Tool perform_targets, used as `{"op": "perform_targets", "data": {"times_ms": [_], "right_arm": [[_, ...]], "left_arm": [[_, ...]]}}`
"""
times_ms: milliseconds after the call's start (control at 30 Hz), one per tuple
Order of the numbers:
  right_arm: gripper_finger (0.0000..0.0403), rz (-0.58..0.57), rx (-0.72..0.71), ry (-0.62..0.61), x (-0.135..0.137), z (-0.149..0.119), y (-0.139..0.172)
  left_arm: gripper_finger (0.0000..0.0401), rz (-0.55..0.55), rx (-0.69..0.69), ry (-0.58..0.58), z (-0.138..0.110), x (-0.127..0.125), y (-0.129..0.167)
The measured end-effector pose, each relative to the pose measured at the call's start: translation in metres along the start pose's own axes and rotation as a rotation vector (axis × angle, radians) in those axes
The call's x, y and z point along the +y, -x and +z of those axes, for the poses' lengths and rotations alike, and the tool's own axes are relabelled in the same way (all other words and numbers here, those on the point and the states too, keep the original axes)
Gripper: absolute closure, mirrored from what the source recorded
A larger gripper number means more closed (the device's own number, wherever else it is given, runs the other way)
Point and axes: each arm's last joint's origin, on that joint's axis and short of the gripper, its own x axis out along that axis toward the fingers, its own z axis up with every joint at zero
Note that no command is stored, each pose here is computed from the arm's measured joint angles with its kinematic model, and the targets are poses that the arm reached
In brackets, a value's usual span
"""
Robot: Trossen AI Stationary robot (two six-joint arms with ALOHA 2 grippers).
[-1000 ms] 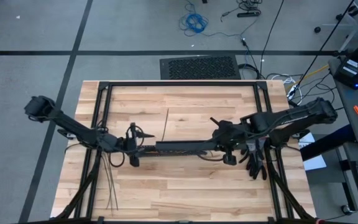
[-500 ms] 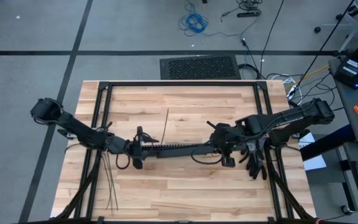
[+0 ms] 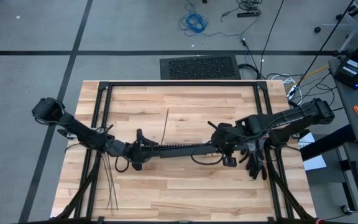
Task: Ziptie cables
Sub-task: Close the black cable duct
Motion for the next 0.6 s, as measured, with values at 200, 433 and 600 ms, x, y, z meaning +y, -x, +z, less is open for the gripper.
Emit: {"op": "perform_targets", "data": {"times_ms": [200,433,600], "right_arm": [[0.0402,-0.004,-0.025,0.011,-0.002,0.003,0.000],[0.0402,0.003,-0.088,0.033,-0.005,0.010,0.001],[0.0402,0.008,-0.118,0.051,-0.005,0.013,0.001]], "left_arm": [[0.0177,-0.055,-0.040,-0.036,0.004,-0.006,0.003],[0.0177,-0.059,-0.059,-0.030,0.006,-0.005,0.002],[0.0180,-0.013,-0.129,0.020,0.025,0.005,-0.003]]}}
